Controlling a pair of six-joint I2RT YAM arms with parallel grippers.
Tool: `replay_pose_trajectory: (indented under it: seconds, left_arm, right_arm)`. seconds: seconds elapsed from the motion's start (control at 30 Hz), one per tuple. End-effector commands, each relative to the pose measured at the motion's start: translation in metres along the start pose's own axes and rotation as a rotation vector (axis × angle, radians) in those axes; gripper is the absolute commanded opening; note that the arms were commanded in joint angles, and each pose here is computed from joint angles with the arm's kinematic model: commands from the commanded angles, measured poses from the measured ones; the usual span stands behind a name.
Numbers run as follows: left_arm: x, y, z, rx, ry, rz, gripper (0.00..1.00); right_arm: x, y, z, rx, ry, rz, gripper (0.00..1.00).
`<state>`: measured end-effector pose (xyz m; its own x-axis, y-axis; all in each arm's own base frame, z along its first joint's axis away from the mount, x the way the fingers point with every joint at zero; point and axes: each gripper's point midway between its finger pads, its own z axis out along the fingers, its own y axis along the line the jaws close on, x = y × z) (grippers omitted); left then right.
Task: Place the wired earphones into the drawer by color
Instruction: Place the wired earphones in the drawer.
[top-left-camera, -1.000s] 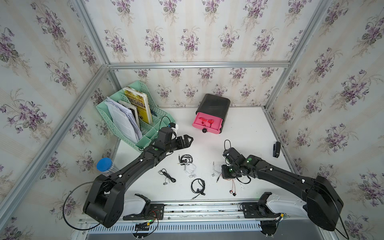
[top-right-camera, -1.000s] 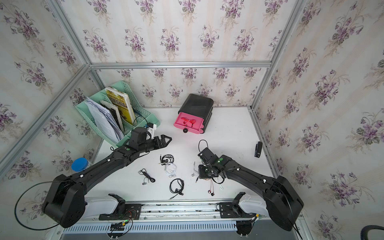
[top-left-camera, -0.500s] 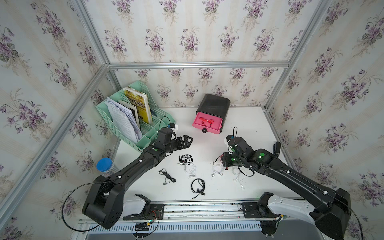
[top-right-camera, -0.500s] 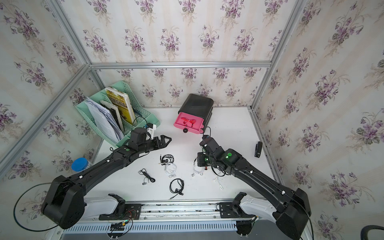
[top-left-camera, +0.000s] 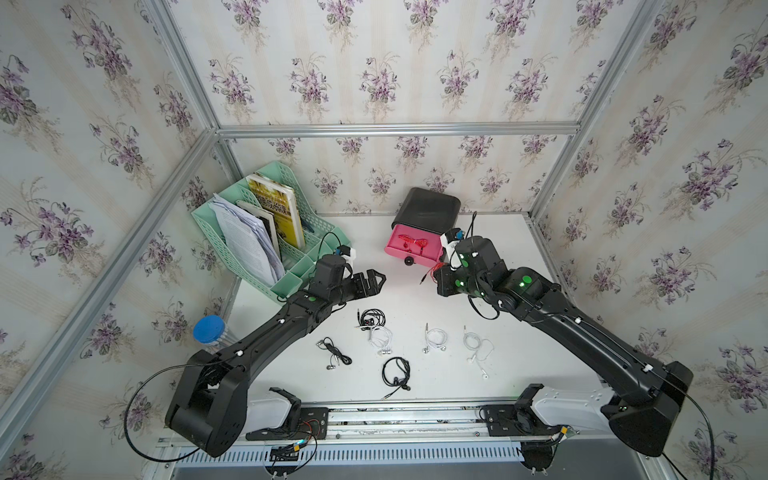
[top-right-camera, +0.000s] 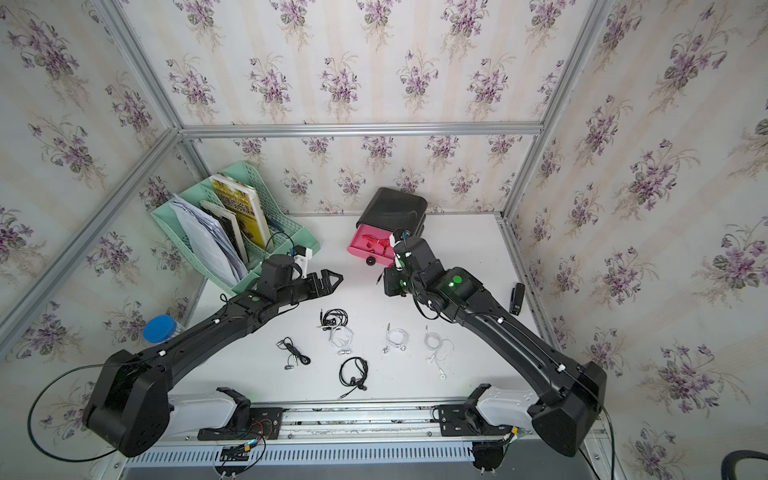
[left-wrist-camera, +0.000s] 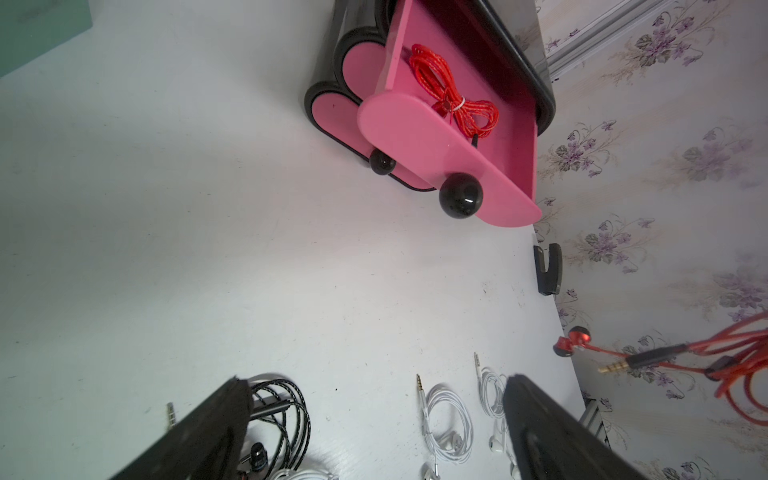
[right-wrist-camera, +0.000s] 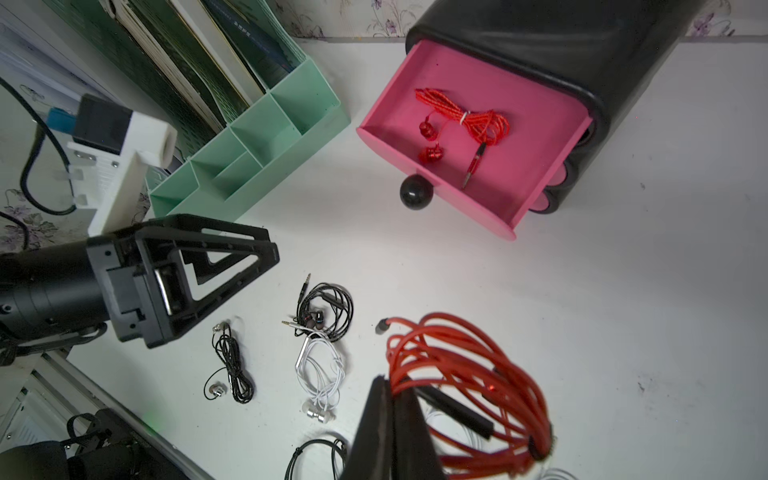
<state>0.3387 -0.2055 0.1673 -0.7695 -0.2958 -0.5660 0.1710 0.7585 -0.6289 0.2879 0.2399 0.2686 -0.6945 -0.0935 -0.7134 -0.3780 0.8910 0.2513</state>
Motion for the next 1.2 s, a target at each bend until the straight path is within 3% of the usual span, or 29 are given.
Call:
replay_pose_trajectory:
  seconds: [0.0, 0.6, 1.03, 1.17]
  left_arm:
    - [-0.006, 0.0, 0.001, -0.008, -0.017, -0.014, 0.99]
    - [-0.007, -0.005, -0.001, 0.01, -0.016, -0.019, 0.99]
    - [-0.006, -0.004, -0.003, 0.006, -0.016, -0.02, 0.99]
    - [-0.006, -0.004, -0.002, 0.004, -0.016, -0.018, 0.99]
  right_arm:
    - [-0.029, 0.005, 0.001, -0.008, -0.072, -0.057, 0.0]
    - [-0.124, -0.003, 0.043, -0.054, -0.217, -0.091, 0.0]
    - [-0.124, -0.009, 0.086, -0.07, -0.174, -0.09, 0.0]
    - [-0.123, -0.03, 0.094, -0.044, -0.155, -0.064, 0.0]
